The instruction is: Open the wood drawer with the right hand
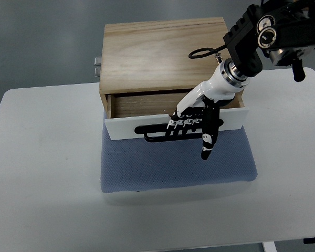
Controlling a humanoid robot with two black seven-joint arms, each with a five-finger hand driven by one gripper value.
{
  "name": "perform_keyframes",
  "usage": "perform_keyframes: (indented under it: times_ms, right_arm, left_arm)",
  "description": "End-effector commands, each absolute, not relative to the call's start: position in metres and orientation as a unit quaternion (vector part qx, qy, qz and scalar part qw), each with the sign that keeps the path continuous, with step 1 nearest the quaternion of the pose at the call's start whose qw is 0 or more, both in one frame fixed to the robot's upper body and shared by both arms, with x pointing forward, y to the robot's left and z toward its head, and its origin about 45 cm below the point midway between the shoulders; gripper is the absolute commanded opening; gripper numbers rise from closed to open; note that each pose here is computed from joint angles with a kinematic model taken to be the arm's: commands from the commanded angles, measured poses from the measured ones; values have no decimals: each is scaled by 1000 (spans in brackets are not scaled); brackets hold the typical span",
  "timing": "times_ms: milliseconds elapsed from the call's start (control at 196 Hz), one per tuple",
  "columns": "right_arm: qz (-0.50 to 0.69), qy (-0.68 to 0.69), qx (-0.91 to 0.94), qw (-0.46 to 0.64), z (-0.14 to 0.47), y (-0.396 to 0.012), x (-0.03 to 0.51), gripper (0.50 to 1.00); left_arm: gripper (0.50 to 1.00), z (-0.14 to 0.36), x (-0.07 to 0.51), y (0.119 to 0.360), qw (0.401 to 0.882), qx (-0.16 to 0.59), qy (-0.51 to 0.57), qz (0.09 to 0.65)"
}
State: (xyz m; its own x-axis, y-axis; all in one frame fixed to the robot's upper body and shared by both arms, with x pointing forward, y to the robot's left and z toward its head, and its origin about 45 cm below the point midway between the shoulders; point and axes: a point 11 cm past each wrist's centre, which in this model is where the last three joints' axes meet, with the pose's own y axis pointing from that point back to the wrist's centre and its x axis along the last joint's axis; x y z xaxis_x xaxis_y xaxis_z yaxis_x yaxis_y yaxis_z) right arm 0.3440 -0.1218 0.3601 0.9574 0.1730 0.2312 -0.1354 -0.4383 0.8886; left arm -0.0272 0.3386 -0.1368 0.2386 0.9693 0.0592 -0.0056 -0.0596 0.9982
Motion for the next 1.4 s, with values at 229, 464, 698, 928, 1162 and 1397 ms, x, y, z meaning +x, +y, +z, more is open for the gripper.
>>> perform_keyframes:
  times_ms: [229, 464, 698, 928, 1162, 1397]
  right_arm:
    - [158, 6, 835, 527, 373, -122, 343, 944]
    - [173, -10, 836, 521, 392, -125, 346, 944]
    - [194, -34, 840, 505, 417, -128, 350, 944]
    - [203, -88, 865, 450, 465, -134, 355, 944]
    - [167, -158, 904, 361, 505, -151, 366, 944]
    - [136, -233, 929, 254, 541, -171, 380, 942]
  left_arm:
    - [1000, -137, -28, 339, 541, 572, 422, 451]
    - [1000, -137, -27, 339, 541, 571, 421, 451]
    - [1000, -137, -28, 339, 541, 572, 422, 451]
    - [1000, -137, -27, 339, 541, 571, 421, 451]
    - [1000, -137, -27, 339, 541, 571, 421, 451]
    - [1000, -137, -28, 339, 541, 572, 422, 451]
